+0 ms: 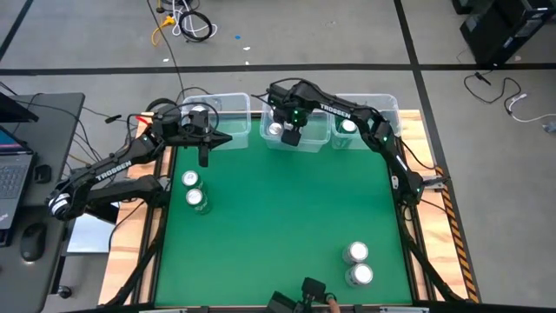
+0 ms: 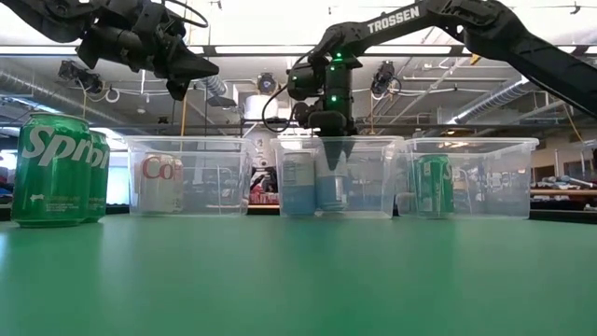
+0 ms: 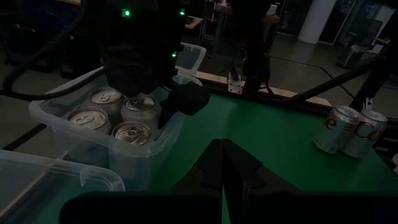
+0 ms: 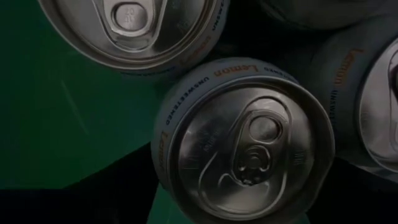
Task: Sort soda cans
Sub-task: Put the blue white soda can into the middle transparent bin
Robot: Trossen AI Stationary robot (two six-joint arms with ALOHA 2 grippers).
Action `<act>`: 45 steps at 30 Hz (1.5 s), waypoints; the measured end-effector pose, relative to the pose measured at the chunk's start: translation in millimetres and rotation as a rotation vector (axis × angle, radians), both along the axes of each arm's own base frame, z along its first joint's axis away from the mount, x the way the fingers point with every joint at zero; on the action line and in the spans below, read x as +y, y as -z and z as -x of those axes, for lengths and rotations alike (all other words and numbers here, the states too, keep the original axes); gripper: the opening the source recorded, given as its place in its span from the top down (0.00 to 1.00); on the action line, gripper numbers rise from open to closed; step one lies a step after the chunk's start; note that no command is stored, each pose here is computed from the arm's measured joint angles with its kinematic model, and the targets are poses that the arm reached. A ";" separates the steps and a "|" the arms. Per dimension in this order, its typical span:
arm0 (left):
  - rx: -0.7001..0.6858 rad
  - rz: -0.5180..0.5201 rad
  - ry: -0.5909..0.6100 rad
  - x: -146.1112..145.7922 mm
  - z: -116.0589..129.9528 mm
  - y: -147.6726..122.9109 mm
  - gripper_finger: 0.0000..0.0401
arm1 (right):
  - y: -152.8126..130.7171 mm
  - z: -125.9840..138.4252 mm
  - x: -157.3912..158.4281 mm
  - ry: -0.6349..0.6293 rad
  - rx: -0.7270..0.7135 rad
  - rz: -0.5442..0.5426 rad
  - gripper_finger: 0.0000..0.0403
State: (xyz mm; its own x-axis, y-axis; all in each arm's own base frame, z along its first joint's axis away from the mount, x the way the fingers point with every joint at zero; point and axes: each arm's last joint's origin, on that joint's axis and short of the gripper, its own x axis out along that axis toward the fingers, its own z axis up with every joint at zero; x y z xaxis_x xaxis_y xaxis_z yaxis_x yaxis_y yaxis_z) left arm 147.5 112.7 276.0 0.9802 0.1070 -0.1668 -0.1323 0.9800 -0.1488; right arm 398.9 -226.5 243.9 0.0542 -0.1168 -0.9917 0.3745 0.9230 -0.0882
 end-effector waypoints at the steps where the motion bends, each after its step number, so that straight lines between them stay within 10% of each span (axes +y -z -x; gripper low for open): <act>1: 0.000 0.000 0.000 0.0 0.0 0.0 0.99 | 0.0 0.2 0.1 0.000 0.002 -0.001 0.21; 32: 0.000 0.000 0.000 -0.1 0.0 0.0 0.99 | -1.2 -4.1 17.2 -0.039 0.049 0.008 0.22; 45: -0.001 0.000 0.000 0.0 -0.1 -0.1 0.99 | -2.2 7.3 13.0 0.147 0.073 -0.083 0.16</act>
State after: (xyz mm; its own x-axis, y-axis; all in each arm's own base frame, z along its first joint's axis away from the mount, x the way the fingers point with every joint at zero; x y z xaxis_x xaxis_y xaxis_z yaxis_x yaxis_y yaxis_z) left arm 147.6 112.7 276.1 0.9803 0.1067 -0.1660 -0.1320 0.9799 -0.1493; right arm 391.5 -213.5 246.1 -0.0302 -0.0356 -0.9989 0.5012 0.8641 -0.0459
